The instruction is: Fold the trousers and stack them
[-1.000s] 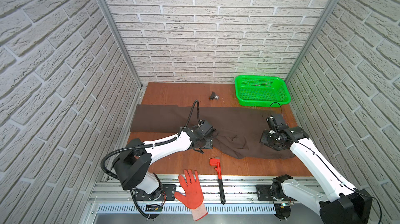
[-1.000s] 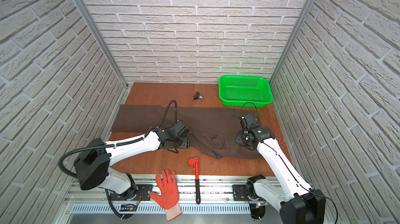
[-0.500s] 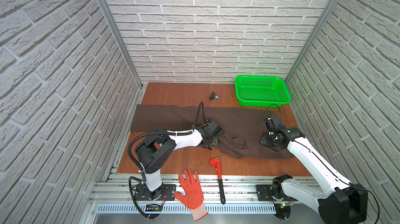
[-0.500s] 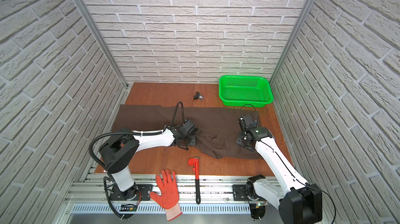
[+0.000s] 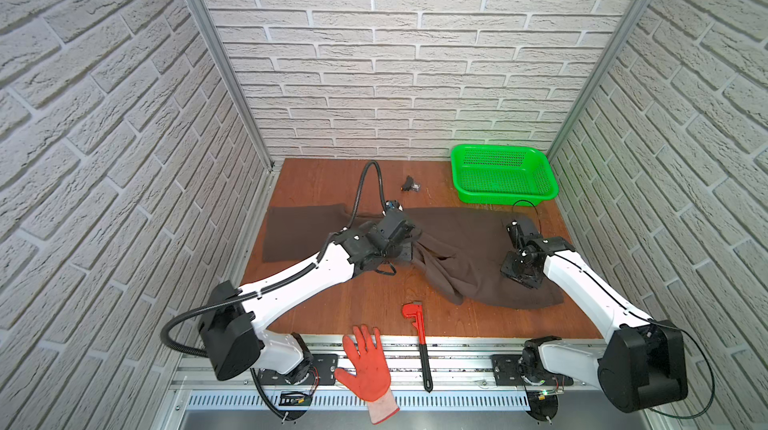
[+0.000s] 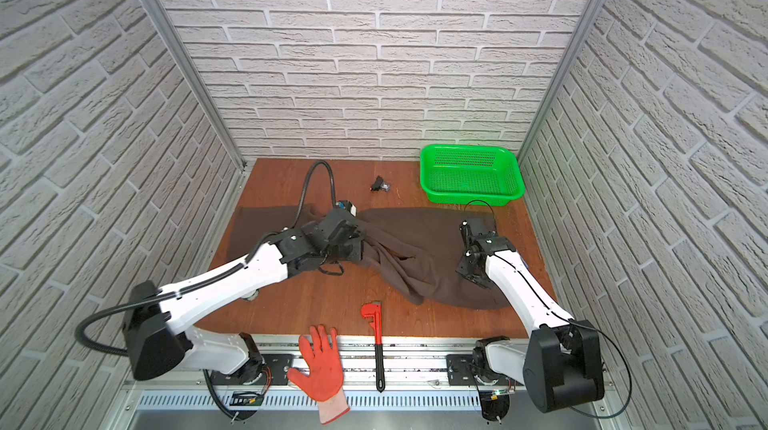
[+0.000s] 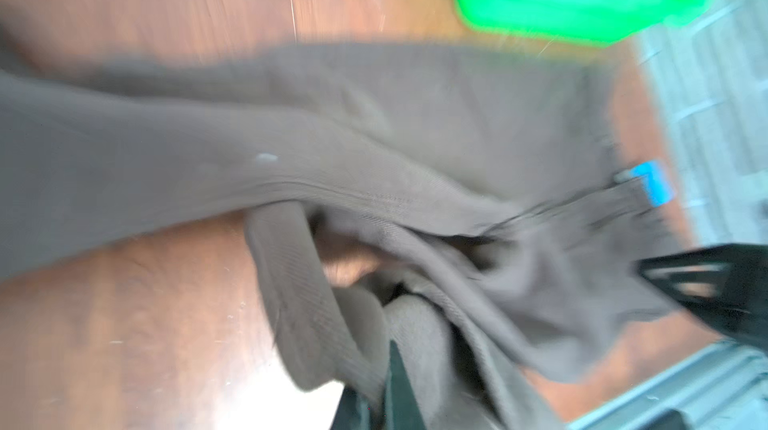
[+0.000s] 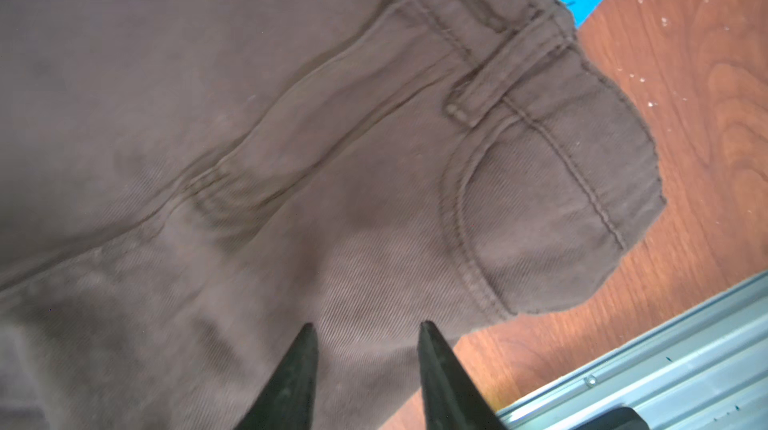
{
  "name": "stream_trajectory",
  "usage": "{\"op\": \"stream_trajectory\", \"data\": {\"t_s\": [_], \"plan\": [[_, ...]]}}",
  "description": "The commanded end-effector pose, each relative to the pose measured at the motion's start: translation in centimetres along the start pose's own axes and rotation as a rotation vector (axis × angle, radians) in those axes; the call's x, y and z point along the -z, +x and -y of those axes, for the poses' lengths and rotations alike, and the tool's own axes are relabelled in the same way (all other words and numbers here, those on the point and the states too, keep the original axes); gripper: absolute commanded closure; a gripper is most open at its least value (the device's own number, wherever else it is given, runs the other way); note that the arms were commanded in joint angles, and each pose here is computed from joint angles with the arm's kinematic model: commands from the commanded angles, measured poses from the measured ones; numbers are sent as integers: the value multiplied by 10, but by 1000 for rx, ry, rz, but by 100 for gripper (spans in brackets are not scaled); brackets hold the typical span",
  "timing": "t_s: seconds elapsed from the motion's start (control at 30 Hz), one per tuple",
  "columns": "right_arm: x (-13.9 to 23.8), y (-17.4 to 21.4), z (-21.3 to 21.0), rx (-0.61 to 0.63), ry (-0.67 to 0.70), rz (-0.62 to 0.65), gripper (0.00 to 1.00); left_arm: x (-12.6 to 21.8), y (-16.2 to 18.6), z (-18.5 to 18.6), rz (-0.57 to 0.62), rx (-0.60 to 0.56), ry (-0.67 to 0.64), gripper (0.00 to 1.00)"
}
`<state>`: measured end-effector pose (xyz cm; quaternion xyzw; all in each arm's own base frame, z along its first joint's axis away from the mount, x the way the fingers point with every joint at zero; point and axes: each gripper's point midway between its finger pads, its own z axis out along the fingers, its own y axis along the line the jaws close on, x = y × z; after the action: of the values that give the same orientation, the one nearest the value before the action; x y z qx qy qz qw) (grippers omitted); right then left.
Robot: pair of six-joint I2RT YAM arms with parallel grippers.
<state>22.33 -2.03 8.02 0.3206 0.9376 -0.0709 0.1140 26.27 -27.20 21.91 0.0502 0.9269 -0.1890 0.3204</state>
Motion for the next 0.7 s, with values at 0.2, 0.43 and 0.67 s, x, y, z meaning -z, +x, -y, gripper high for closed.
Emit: {"op": "stream_trajectory", "data": {"t_s": [0.2, 0.43, 0.67], "plan": [[-19, -21, 3, -26, 71, 17, 94, 67, -10, -46, 8, -39, -157, 100], [-18, -25, 2, -30, 67, 23, 94, 65, -20, -73, -34, -17, -235, 100], [-8, -26, 2, -17, 47, 33, 94, 8, -36, -69, -104, -35, -243, 61]]}}
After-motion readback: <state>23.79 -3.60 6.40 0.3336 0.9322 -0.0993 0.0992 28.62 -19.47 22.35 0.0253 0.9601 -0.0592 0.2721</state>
